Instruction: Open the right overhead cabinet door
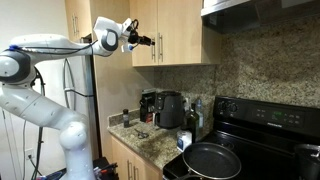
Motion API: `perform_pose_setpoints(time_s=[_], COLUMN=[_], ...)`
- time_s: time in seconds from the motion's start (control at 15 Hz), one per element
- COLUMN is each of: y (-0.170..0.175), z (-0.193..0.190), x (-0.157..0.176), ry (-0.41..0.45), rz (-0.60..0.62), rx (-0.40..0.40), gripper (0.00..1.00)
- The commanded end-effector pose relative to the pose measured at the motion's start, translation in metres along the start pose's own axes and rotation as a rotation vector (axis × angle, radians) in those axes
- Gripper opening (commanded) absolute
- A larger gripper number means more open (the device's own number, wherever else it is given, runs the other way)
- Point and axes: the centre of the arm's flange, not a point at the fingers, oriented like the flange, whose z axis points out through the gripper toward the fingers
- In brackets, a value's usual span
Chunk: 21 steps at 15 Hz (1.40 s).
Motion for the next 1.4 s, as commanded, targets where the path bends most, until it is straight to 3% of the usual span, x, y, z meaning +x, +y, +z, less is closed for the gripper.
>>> perform_pose_setpoints(time_s=[0.0, 0.13, 0.2, 0.47, 0.6, 0.8, 0.87, 0.93, 1.13, 1.33], y=[-0.038, -0.058, -0.045, -0.059, -0.084, -0.117, -0.123, -0.105, -0.108, -0.110], z=[0.033, 0.056, 0.030, 0.041, 0.062, 0.097, 0.113, 0.074, 0.084, 0.098], x=[-0.010, -0.014, -0.020, -0.025, -0.024, -0.020, -0.017, -0.035, -0.036, -0.024], ry=[-0.053, -0.057, -0.062, -0.080, -0.088, -0.090, -0.093, -0.106, -0.117, -0.040], rz=[-0.094, -0.099, -0.079, -0.088, -0.064, -0.027, -0.002, -0.026, -0.016, -0.023], rx=[0.066, 0.072, 0.070, 0.086, 0.141, 0.140, 0.104, 0.143, 0.144, 0.095], gripper=[0.96, 1.00, 1.00, 1.00, 1.00, 1.00, 1.00, 1.00, 1.00, 1.00])
